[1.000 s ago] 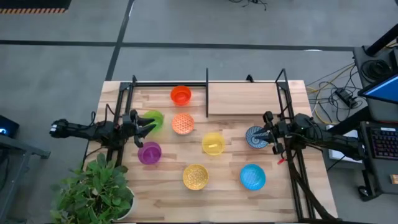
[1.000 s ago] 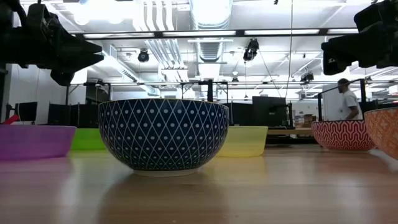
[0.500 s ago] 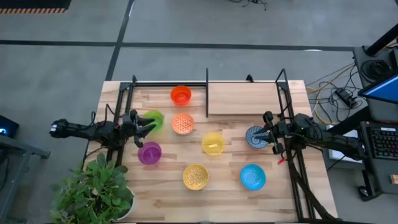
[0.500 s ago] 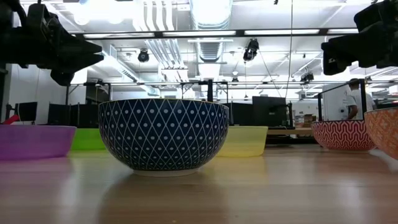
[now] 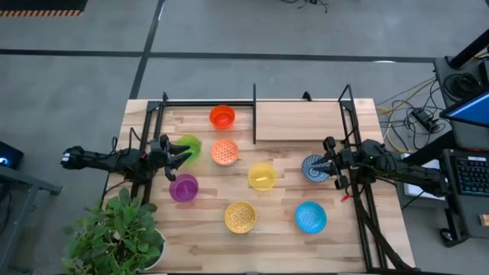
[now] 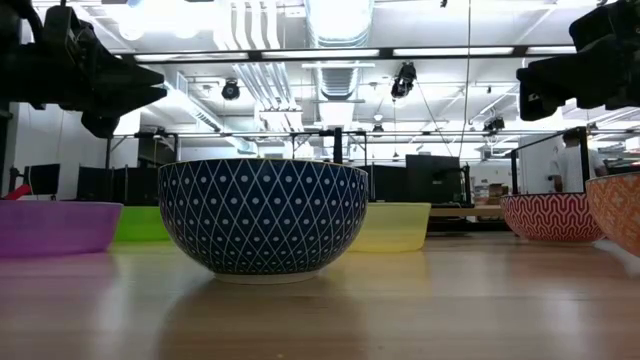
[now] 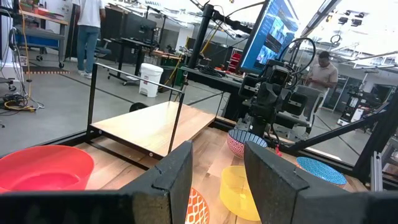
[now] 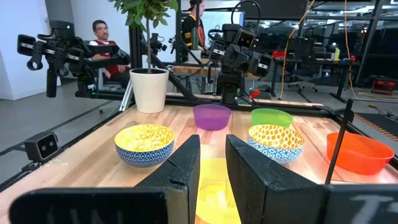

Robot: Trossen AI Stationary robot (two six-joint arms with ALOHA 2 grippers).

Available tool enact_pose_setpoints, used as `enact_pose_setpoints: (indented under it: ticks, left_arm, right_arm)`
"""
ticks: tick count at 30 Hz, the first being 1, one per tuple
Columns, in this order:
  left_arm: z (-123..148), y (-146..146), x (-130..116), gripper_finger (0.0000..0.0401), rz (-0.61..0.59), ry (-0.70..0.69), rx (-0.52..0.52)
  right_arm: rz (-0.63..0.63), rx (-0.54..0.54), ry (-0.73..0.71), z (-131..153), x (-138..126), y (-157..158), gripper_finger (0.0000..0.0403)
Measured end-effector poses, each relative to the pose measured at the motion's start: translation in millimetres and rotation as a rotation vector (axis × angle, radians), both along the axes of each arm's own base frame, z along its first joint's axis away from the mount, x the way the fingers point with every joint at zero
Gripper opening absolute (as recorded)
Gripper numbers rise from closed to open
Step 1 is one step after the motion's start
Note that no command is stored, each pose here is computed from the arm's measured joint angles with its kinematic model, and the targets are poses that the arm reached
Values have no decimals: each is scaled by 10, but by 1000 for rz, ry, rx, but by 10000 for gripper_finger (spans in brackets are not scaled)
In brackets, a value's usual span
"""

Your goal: Place and stack bowls onto a shelf

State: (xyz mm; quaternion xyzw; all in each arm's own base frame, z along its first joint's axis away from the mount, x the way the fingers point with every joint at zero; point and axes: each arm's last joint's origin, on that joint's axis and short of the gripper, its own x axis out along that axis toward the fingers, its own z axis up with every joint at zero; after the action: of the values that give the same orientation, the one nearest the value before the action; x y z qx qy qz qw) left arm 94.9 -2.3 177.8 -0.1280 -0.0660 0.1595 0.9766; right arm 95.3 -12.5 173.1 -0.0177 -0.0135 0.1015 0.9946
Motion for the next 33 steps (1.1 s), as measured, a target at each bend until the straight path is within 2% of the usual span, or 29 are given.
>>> enact_pose_setpoints:
  ticks: [30, 33]
  left_arm:
    - [3, 0, 0, 127, 0, -2, 2]
    - [35, 1, -4, 127, -8, -62, -80]
  right_arm:
    - [0, 0, -1, 1, 0, 0, 68]
    - [0, 0, 0, 0, 0, 0, 68]
